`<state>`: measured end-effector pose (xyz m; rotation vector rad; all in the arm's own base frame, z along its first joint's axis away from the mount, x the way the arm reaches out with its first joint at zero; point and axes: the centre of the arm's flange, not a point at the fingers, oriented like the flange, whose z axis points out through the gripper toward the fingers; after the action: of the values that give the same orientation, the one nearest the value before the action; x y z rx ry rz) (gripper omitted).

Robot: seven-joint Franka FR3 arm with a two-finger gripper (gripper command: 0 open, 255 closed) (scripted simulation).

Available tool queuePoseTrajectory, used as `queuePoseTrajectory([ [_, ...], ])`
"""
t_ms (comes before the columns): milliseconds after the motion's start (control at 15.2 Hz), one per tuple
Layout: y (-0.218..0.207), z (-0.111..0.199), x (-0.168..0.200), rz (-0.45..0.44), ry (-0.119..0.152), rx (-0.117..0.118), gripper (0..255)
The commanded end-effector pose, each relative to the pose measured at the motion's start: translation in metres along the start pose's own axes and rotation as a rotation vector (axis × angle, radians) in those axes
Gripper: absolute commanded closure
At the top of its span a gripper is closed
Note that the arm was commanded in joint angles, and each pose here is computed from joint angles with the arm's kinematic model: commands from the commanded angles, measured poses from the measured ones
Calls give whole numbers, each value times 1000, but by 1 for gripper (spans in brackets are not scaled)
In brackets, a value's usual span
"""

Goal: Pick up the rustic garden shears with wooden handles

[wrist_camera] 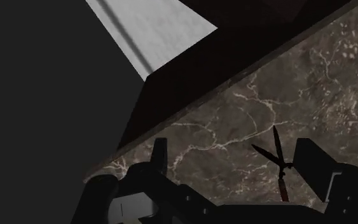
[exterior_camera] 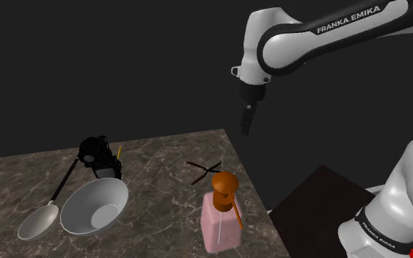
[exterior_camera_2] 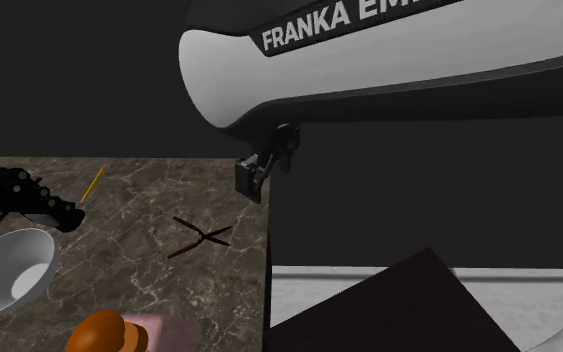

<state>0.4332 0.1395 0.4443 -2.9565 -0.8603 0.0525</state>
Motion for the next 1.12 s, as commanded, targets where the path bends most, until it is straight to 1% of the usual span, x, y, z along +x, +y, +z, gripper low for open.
queuePoseTrajectory([
  [0,-13,15,17,-96,-1,-15,0],
  [396,-67,58,62,-374,-6,-57,0],
  [726,-118,96,88,-605,-10,-93,0],
  [1056,-116,123,88,-605,-11,-93,0],
])
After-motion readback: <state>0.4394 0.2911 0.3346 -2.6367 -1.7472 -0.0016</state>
